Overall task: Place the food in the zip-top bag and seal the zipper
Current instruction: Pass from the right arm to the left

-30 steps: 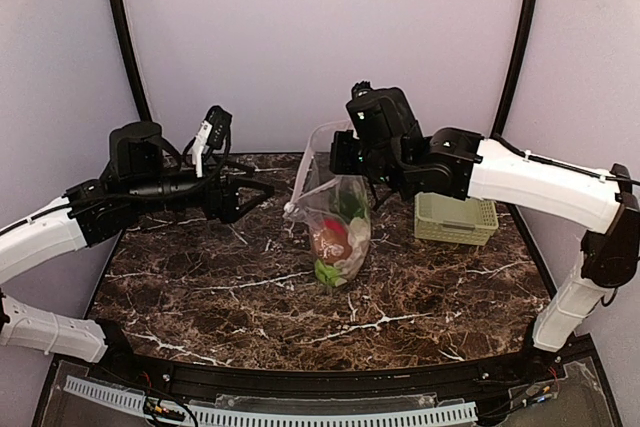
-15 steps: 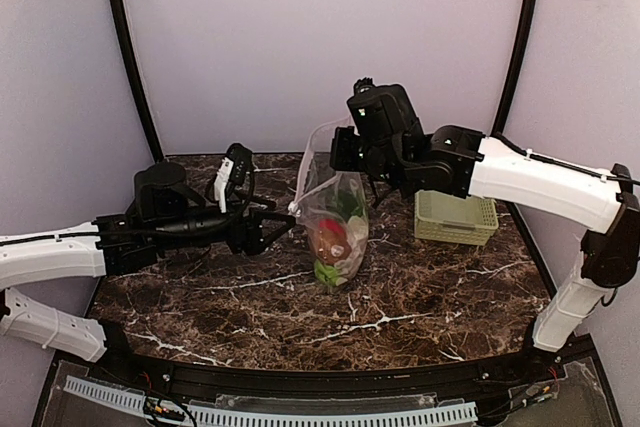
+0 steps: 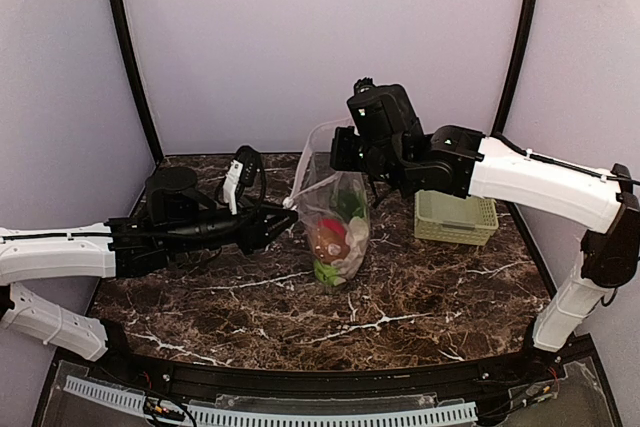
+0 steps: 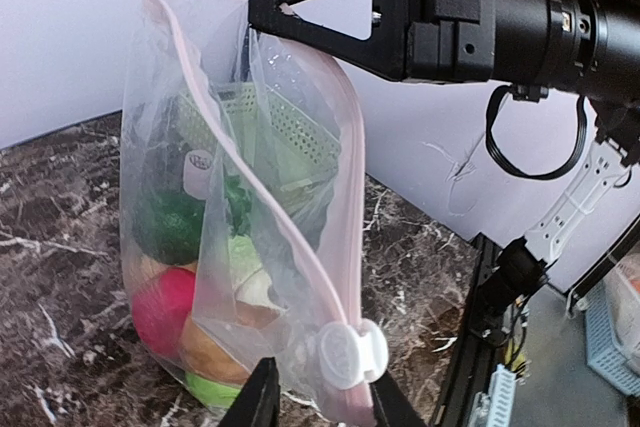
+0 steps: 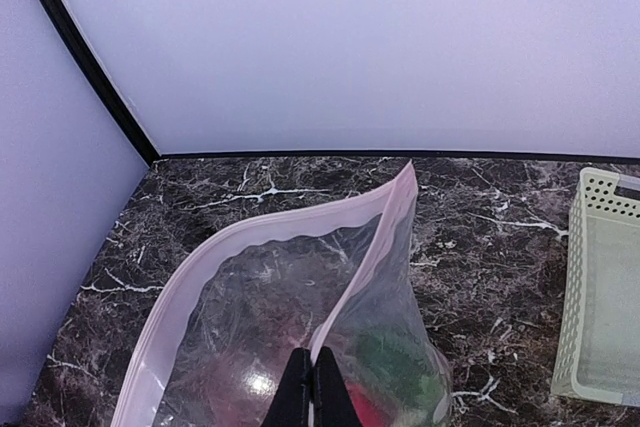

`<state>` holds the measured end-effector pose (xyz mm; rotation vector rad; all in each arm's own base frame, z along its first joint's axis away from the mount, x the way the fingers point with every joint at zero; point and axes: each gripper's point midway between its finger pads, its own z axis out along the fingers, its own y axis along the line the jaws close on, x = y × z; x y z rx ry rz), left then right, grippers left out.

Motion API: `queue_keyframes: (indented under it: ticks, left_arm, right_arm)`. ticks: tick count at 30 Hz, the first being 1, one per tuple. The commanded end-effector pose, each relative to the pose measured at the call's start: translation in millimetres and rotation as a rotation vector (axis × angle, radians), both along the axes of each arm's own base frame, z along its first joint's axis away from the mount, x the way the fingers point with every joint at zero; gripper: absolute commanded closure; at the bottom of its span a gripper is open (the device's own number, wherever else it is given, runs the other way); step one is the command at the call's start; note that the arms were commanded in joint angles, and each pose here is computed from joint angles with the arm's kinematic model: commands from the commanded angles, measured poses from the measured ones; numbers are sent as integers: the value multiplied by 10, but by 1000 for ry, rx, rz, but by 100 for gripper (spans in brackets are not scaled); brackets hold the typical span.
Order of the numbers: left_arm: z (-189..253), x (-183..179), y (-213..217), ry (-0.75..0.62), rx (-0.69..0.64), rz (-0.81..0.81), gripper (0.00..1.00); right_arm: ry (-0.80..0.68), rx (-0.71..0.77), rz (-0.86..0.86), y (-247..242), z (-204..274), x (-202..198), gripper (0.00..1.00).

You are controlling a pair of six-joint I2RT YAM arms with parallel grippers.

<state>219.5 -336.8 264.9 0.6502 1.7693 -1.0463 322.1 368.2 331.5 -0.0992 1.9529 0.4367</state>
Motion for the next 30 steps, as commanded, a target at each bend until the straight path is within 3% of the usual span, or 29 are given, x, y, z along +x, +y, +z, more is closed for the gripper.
queue_keyframes:
  ticks: [1,8,17,23,25,28,30]
  left_arm:
    - [42,11,-18,-11,-12,6,77]
    - [46,35,28,-17,6,30,99]
    - [499,23,60,-133,76,6,99]
    - [691,-145,-169,-161,137,-225,99]
    - [668,-223,-235,-160,155,-325,99]
    - [648,-347,-218,-188,189,-446,99]
    - [582,-412,-192,-192,228,-501,99]
  right_arm:
    - [-26,32,-17,17,123,5,100]
    - [-37,30,-36,-66,159,4,100]
    - [-92,11,-8,-369,392,-178,100]
    - [-81,-18,67,-598,434,-408,91]
    - [-71,-24,78,-686,408,-476,84]
    - [-83,-52,107,-814,402,-576,49]
    - [-102,-68,163,-843,462,-655,36]
